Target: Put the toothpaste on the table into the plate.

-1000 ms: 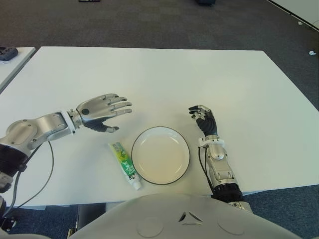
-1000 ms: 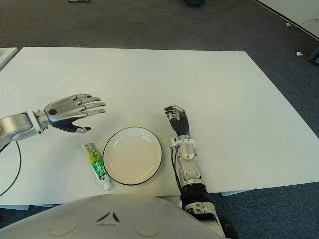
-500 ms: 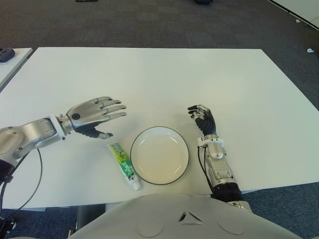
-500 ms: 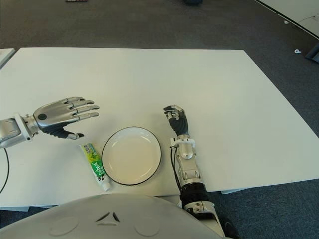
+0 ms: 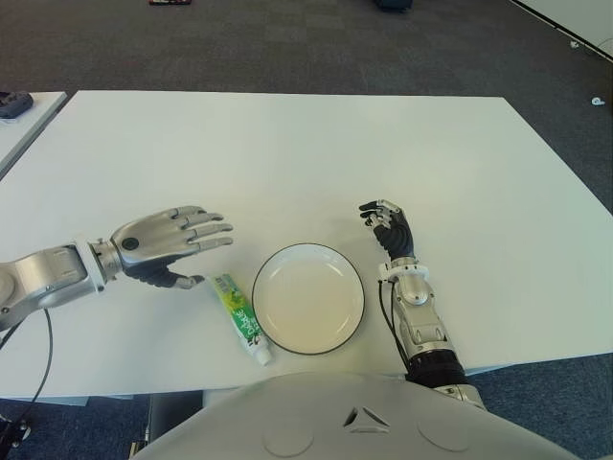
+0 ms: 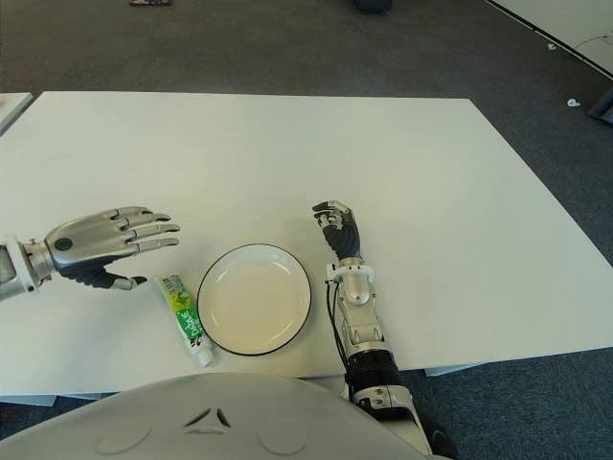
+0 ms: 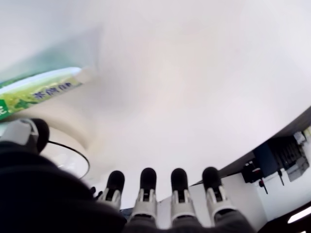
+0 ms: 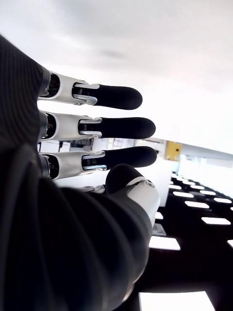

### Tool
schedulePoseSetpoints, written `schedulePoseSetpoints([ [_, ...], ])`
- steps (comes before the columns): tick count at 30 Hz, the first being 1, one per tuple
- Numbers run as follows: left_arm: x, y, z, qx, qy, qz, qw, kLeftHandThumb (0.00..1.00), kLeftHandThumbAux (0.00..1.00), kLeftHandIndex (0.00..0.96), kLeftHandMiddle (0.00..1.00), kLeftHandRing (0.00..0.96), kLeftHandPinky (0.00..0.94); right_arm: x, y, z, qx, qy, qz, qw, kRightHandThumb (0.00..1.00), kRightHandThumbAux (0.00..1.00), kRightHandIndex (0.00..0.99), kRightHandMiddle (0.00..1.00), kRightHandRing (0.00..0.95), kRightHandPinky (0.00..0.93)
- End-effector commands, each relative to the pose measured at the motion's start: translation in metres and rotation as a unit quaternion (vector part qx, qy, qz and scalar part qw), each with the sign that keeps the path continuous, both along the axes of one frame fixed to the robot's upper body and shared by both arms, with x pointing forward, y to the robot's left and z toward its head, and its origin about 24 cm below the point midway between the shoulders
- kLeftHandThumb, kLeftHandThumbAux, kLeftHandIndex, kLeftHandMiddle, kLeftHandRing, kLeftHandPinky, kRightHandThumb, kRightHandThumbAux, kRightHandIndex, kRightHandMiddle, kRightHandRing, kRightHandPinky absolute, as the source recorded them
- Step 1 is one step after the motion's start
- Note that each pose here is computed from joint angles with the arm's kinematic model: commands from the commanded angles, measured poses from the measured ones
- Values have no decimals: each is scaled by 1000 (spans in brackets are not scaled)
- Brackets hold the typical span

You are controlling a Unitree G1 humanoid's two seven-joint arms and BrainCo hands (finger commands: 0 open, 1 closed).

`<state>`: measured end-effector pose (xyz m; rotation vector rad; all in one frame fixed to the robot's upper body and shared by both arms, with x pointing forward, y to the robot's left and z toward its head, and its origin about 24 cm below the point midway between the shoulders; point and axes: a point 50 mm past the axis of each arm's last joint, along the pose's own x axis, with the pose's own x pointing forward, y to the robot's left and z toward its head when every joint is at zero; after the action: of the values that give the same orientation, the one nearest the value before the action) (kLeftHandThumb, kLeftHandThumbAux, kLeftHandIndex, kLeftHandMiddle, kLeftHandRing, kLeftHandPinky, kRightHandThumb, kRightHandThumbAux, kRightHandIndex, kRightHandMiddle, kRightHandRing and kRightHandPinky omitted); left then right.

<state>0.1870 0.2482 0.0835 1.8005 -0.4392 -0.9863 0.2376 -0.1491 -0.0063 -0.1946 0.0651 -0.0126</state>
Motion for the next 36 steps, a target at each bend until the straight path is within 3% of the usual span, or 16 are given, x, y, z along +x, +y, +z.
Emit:
schedulePoseSetpoints([
  [1, -6, 2, -1, 23, 33, 9, 999, 412, 263, 0, 52, 14, 62, 2, -1, -1, -5, 9, -1, 1000, 710, 735, 415, 404, 389, 400],
  [7, -11, 0, -4, 36, 56, 7, 998, 445, 271, 0, 41, 2, 57, 3, -1, -1, -8, 8, 0, 1000, 710, 735, 414, 402, 384, 393],
  [14, -30, -5, -24, 41, 86, -2, 995, 491, 265, 0, 65, 28, 93, 3, -1, -1, -6, 7, 0, 1000, 711, 735, 414, 401, 382, 396],
  [36, -31, -21, -43, 28, 139, 7, 990, 450, 267, 0, 73, 37, 84, 0, -4, -1, -11, 7, -2, 1000, 711, 735, 414, 402, 380, 391],
])
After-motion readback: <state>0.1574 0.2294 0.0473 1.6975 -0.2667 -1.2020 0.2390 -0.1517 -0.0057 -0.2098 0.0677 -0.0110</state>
